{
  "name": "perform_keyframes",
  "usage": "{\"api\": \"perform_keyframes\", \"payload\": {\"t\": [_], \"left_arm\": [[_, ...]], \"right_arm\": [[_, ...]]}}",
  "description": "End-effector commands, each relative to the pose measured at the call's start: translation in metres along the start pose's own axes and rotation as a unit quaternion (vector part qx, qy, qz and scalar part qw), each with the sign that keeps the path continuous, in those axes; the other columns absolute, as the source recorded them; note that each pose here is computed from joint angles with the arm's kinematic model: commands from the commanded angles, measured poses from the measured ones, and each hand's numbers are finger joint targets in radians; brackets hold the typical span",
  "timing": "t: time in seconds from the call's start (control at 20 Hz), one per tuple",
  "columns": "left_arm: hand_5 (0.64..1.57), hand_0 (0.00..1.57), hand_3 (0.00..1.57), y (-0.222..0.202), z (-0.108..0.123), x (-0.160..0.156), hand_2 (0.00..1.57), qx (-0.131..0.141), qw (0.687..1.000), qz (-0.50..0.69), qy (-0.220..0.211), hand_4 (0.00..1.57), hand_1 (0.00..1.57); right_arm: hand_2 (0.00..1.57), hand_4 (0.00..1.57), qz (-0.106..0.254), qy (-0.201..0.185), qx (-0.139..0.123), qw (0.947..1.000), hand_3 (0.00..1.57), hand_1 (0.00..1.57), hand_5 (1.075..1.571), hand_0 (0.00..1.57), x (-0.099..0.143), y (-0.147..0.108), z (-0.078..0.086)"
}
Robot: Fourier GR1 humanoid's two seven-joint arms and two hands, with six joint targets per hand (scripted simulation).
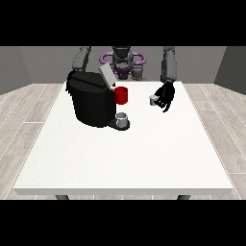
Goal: Insert the coffee pod into the coffee machine and close the lid
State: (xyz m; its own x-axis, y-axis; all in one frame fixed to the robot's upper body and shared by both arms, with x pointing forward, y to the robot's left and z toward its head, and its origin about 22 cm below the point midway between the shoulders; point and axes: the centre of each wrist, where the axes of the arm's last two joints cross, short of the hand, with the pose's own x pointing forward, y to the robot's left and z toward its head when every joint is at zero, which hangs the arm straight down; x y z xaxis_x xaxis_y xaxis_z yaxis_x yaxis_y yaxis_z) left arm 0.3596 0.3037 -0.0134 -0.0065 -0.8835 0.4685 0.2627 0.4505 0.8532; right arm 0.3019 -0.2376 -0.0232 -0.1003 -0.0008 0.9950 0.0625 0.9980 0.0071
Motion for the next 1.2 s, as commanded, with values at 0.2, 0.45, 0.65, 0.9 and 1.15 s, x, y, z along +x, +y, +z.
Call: {"api": "perform_keyframes", "payload": {"t": [0.2,0.45,0.65,0.9,1.15], "left_arm": [[1.571,1.37,1.37,-0.029,-0.004,0.015,1.42,-0.012,0.997,0.034,-0.064,0.68,1.37],[1.571,1.44,1.31,0.003,-0.022,0.035,1.42,-0.009,0.995,0.064,-0.077,0.61,1.44],[1.571,1.51,1.30,-0.007,-0.013,0.023,1.44,-0.033,0.995,0.074,-0.062,0.57,1.51],[1.571,1.42,1.33,0.014,-0.028,0.060,1.41,-0.034,0.991,0.097,-0.087,0.57,1.42],[1.571,1.36,1.33,0.030,-0.025,0.055,1.38,-0.048,0.990,0.103,-0.088,0.56,1.36]], "right_arm": [[0.00,0.30,-0.004,0.013,-0.018,0.9998,0.00,0.00,1.571,0.00,-0.013,-0.021,0.010],[0.00,0.28,0.002,0.024,-0.009,0.9997,0.00,0.00,1.571,0.00,-0.006,-0.003,-0.003],[0.00,0.26,0.017,0.070,-0.003,0.9974,0.00,0.00,1.571,0.00,-0.026,-0.009,0.026],[0.00,0.27,0.020,0.051,0.000,0.9985,0.00,0.00,1.571,0.00,-0.031,-0.025,0.025],[0.00,0.31,0.021,0.072,-0.005,0.9972,0.00,0.00,1.571,0.00,-0.020,-0.036,0.023]]}}
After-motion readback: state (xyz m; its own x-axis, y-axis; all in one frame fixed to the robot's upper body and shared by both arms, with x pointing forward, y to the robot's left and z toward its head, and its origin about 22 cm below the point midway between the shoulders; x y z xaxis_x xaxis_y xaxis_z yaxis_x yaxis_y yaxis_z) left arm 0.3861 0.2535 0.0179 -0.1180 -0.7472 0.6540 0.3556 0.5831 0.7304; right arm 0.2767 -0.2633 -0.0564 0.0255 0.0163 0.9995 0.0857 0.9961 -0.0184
